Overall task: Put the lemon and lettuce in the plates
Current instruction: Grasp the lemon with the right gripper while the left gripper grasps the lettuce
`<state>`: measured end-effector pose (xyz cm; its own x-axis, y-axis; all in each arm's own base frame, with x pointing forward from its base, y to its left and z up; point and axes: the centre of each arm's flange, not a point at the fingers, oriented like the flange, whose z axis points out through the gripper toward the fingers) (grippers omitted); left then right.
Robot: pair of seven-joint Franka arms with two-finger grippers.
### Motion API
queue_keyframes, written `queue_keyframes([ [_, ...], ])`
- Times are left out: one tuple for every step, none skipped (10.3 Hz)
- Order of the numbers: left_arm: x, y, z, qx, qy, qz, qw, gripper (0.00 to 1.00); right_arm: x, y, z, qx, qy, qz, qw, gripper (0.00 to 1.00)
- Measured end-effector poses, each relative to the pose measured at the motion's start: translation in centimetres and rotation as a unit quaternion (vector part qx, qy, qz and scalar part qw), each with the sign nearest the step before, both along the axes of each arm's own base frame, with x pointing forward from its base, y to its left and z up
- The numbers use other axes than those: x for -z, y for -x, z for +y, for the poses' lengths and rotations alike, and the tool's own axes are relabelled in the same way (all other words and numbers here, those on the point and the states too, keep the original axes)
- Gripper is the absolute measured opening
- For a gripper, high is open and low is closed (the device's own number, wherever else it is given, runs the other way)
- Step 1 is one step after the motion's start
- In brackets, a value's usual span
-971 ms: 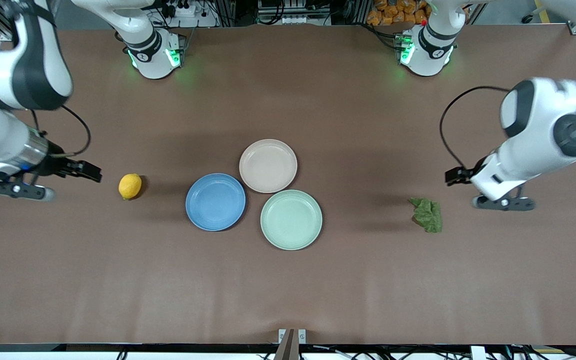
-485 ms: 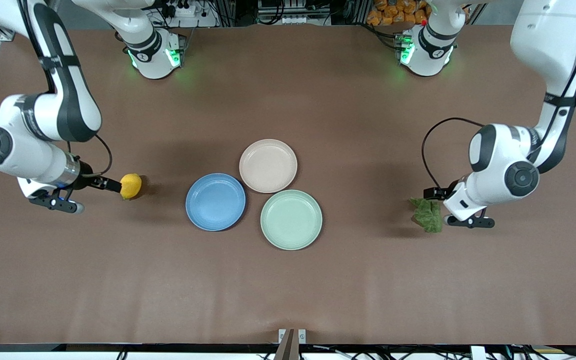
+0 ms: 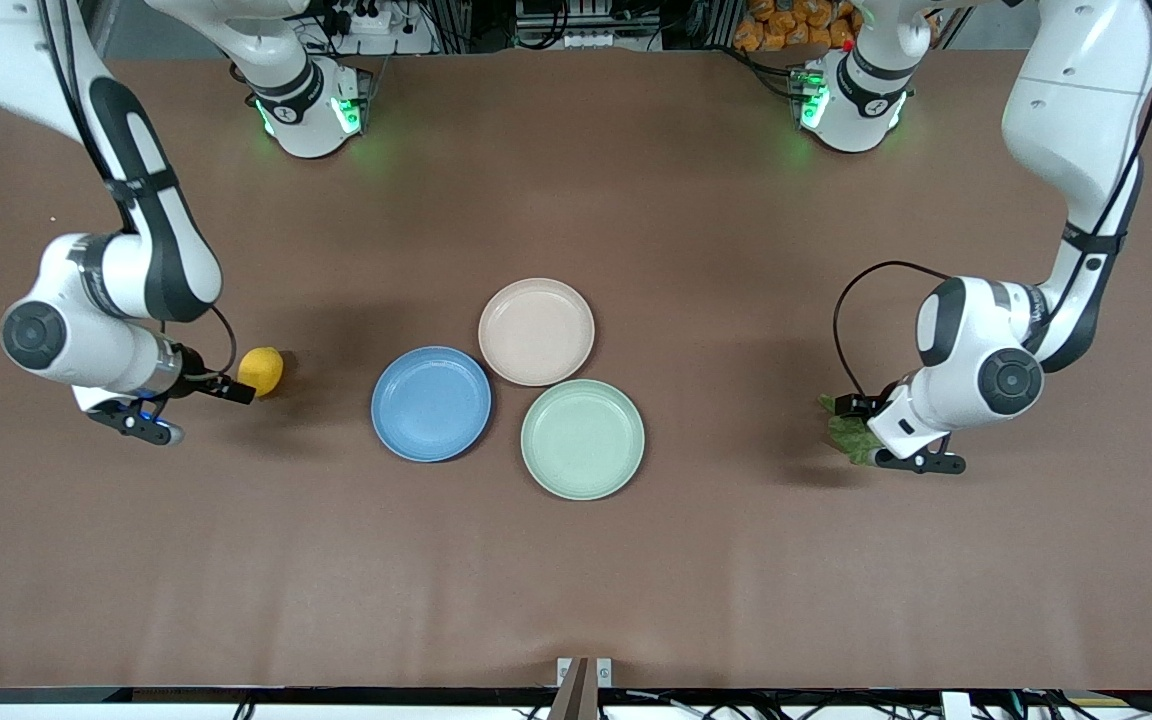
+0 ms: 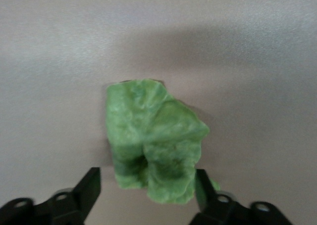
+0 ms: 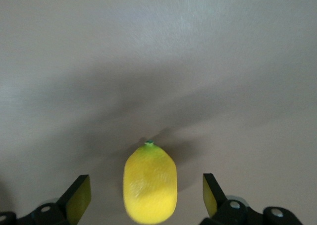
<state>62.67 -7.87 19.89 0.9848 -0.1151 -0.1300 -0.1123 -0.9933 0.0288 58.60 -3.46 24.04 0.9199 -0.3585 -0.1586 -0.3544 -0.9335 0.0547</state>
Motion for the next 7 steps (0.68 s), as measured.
queue_keyframes([
  [0.6,0.0,-0.2,0.004,-0.001,0.001,1.0,0.64,1.3,0.1,0.0,0.0,0.0,0.008,1.0,1.0],
  [1.1,-0.1,-0.3,0.005,-0.001,0.002,1.0,0.5,2.2,0.3,0.0,0.0,-0.001,0.015,1.0,1.0],
  [1.3,-0.2,-0.4,0.006,-0.001,0.002,1.0,0.39,2.7,0.4,0.1,-0.001,-0.001,0.019,1.0,1.0],
  [1.5,-0.3,-0.5,0.007,0.0,0.002,1.0,0.22,3.0,0.4,0.2,-0.002,-0.002,0.022,1.0,1.0],
  [1.5,-0.3,-0.6,0.007,0.0,0.002,1.0,0.07,3.3,0.5,0.3,-0.002,-0.002,0.025,1.0,1.0],
  [1.4,-0.4,-0.7,0.008,-0.001,0.001,1.0,0.02,3.5,0.6,0.4,-0.003,-0.003,0.028,1.0,1.0],
  [1.3,-0.6,-0.7,0.012,-0.003,-0.002,1.0,0.02,3.8,0.6,0.5,-0.006,-0.003,0.03,1.0,1.0],
])
